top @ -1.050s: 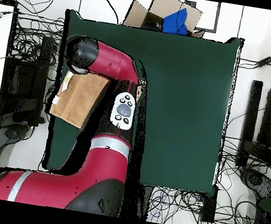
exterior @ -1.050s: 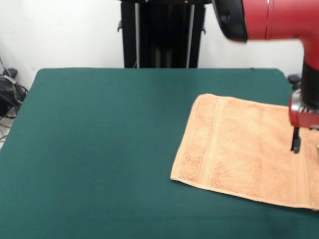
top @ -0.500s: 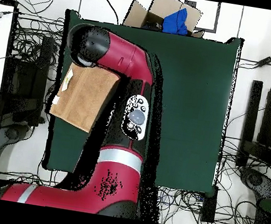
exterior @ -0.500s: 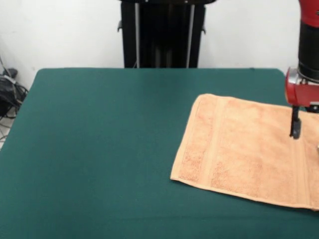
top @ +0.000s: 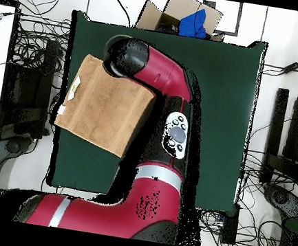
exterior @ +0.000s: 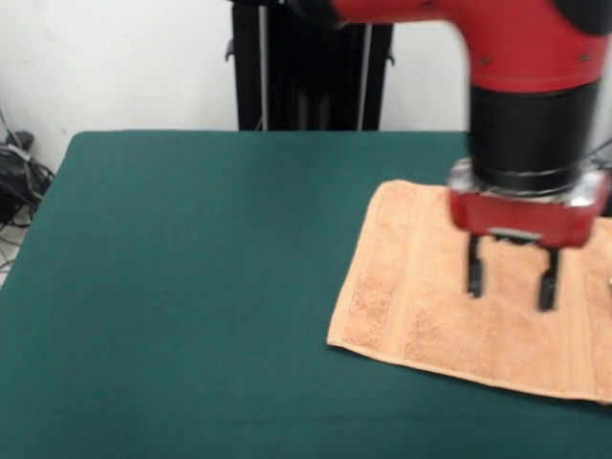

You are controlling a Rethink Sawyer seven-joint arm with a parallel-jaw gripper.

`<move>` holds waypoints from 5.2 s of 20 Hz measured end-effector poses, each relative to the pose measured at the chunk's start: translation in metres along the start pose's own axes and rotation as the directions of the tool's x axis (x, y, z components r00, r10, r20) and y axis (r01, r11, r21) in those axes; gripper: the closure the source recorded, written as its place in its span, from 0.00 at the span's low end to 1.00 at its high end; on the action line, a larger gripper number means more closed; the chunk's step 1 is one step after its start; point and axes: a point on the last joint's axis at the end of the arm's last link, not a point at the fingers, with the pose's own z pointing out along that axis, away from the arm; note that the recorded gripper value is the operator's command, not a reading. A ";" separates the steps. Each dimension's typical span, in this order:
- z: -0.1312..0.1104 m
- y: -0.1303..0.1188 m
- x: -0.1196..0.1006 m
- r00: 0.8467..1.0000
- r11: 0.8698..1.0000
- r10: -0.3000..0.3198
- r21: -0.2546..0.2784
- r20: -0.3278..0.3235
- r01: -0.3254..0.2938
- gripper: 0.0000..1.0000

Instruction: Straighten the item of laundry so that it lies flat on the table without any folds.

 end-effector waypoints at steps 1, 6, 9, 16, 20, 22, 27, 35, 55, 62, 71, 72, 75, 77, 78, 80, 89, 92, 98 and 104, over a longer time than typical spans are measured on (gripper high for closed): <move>0.003 -0.016 -0.005 1.000 1.000 0.022 0.006 0.016 -0.022 0.00; 0.013 -0.049 -0.009 0.997 0.997 0.067 0.022 0.040 -0.068 0.00; 0.018 -0.058 -0.004 0.997 0.997 0.071 0.034 0.034 -0.072 0.00; 0.027 -0.067 0.011 0.999 0.997 0.047 0.064 0.011 -0.048 0.00; 0.028 -0.070 0.015 1.000 0.997 0.030 0.075 0.008 -0.031 0.00; 0.028 -0.072 0.018 1.000 0.996 0.026 0.081 0.004 -0.026 0.00; 0.029 -0.082 0.022 0.999 0.996 0.037 0.087 -0.012 -0.036 0.00; 0.007 -0.085 0.025 1.000 0.995 0.007 0.100 -0.001 -0.007 0.00; -0.024 -0.080 0.018 1.000 0.996 0.005 0.087 0.029 -0.008 0.00; -0.024 -0.080 0.018 1.000 0.996 0.006 0.087 0.028 -0.008 0.00; -0.024 -0.080 0.018 1.000 0.996 0.006 0.087 0.028 -0.008 0.00; -0.024 -0.080 0.018 1.000 0.996 0.006 0.087 0.028 -0.008 0.00; -0.024 -0.080 0.018 1.000 0.996 0.006 0.087 0.028 -0.008 0.00; -0.024 -0.080 0.018 1.000 0.996 0.006 0.087 0.028 -0.008 0.00; -0.024 -0.080 0.018 1.000 0.996 0.006 0.087 0.028 -0.008 0.00; -0.024 -0.080 0.018 1.000 0.996 0.005 0.087 0.028 -0.007 0.00; -0.022 -0.080 0.019 1.000 0.996 0.004 0.088 0.025 -0.006 0.00; -0.022 -0.079 0.020 1.000 0.996 0.003 0.088 0.025 -0.005 0.00; -0.021 -0.076 0.022 1.000 0.996 -0.003 0.088 0.023 0.001 0.00; -0.018 -0.077 0.026 0.999 0.994 -0.033 0.106 0.022 0.030 0.00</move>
